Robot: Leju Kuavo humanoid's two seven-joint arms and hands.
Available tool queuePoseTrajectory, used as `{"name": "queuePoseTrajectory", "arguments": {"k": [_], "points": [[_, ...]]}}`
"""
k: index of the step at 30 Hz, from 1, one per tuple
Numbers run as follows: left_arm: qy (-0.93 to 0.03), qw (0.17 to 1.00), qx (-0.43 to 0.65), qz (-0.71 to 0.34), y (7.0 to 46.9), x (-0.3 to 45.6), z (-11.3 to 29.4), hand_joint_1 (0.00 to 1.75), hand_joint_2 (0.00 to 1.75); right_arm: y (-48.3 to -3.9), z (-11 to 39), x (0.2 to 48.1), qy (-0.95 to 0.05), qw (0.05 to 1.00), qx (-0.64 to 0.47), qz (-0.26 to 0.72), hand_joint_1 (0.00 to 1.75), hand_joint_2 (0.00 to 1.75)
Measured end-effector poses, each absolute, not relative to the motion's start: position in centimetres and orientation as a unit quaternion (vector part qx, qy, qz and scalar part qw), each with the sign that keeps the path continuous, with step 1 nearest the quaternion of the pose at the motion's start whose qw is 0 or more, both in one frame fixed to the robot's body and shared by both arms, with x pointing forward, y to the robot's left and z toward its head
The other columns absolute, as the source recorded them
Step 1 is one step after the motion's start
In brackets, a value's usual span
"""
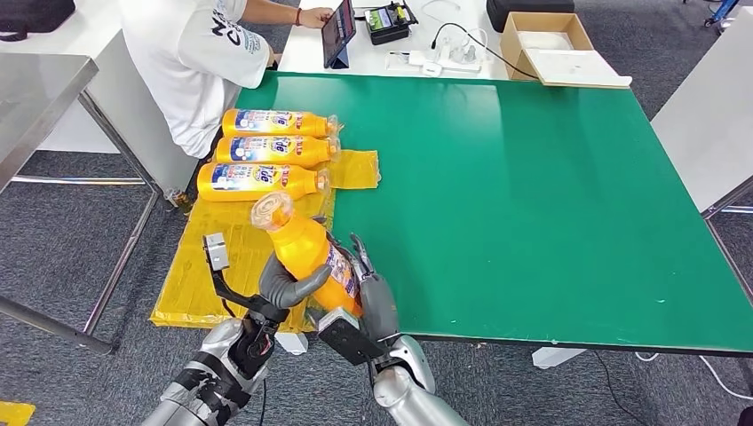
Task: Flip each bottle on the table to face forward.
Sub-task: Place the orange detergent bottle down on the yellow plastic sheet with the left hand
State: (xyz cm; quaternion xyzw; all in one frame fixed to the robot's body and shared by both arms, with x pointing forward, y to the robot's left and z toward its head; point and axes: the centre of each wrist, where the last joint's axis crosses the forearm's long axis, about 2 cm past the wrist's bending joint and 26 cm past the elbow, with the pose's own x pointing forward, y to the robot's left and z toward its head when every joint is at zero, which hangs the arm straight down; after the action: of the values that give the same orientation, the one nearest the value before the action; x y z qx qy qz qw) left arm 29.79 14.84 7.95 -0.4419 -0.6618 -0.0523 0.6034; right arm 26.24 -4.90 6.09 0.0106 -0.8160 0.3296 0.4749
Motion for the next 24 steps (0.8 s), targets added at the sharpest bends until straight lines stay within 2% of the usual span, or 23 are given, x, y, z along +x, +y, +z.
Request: {"name": "queuePoseTrajectory", "arguments": {"k": [8,17,19,24], "points": [[-0.701,0.608,-0.366,-0.071,14.9,30.2,8.5,1.75,1.75,-4.9,7.2,26.9,-0.823,0.486,0.047,0.29,0.0,0.0],[-0.784,0.587,-0.187,-0.072,16.1,31.6,10.1,1.75,1.75,-5.9,9.2,27.4,-0.852,0.469,0.041,0.229,0.0,0.0],[-0.811,0.569,-0.117,-0.074,16.7,32.1,10.5,1.75,1.75,-6.1,9.7,27.4,-0.86,0.461,0.038,0.214,0.0,0.0],[-0.862,0.472,0.138,-0.12,19.0,33.9,12.6,1.75,1.75,-6.6,11.6,27.4,-0.887,0.433,0.026,0.161,0.0,0.0]]}}
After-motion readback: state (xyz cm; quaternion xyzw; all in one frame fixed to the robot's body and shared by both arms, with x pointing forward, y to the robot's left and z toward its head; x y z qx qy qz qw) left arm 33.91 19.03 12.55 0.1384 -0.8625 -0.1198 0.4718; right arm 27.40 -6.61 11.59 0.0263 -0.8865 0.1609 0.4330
